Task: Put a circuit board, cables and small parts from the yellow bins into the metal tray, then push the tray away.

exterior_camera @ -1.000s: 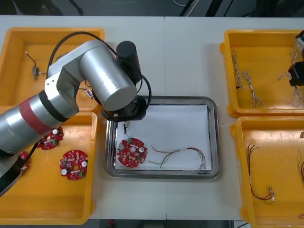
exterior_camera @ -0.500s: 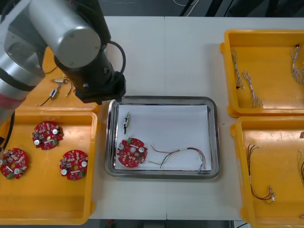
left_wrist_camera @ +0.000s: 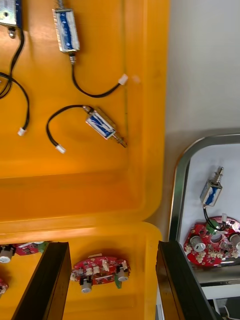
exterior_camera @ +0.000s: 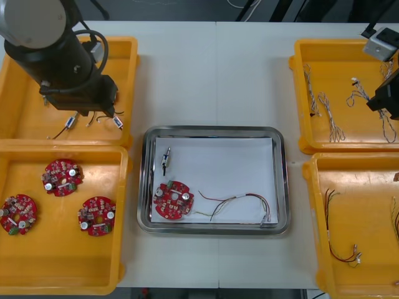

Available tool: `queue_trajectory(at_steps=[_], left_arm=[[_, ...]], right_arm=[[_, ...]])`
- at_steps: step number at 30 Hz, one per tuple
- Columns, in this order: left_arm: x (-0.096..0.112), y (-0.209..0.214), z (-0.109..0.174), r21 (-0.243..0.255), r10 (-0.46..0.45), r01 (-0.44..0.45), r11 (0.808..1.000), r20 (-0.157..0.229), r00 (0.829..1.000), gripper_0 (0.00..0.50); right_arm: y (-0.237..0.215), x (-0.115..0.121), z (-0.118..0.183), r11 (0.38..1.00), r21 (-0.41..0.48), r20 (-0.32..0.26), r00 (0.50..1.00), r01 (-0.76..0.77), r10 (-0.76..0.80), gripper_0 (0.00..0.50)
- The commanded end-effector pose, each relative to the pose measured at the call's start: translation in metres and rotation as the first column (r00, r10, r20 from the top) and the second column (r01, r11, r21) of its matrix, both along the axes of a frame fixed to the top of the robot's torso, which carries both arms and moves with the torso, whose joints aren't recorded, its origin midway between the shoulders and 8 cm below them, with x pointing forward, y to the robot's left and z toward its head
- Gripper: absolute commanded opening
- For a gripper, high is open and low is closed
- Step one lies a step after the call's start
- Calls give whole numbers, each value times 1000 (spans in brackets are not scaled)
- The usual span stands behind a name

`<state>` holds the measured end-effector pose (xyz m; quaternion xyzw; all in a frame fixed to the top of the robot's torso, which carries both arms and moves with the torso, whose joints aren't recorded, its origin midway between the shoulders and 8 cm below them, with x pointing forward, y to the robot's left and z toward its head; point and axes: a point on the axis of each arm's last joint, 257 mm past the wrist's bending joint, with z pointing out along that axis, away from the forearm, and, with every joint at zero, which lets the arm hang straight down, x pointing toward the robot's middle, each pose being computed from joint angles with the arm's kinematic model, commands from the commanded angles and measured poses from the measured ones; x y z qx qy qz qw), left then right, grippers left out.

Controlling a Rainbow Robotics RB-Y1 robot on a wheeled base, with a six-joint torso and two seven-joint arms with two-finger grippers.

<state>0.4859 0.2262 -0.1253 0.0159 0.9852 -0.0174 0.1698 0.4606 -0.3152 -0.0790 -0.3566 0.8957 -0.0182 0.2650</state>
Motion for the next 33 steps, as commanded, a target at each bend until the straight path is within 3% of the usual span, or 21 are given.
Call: queue_trajectory(at_steps=[1,4,11,16,21,25,33], left_arm=[[19,36,42,-11,26,-25,1000,57,998,500],[24,52,45,-4,17,-17,1000,59,998,500],[34,83,46,37,-18,15,999,65,998,500],[41,99,44,69,-49,44,997,75,996,500],[47,108,36,68,-66,59,996,100,993,500],[52,113,25,60,-69,62,996,130,989,500],[58,119,-2,63,-86,76,995,176,981,500]], right_arm=[[15,-19,10,995,-57,13,997,-78,79,0],[30,-32,2,982,-102,-19,988,-157,156,0],[79,-33,-7,935,-153,-11,946,-321,324,0],[124,-32,-13,857,-243,-41,888,-454,458,0],[160,-32,-24,778,-315,-76,832,-544,550,0],[191,-32,-36,734,-313,-88,788,-603,610,0],[217,-22,-66,698,-309,-80,749,-646,658,0]])
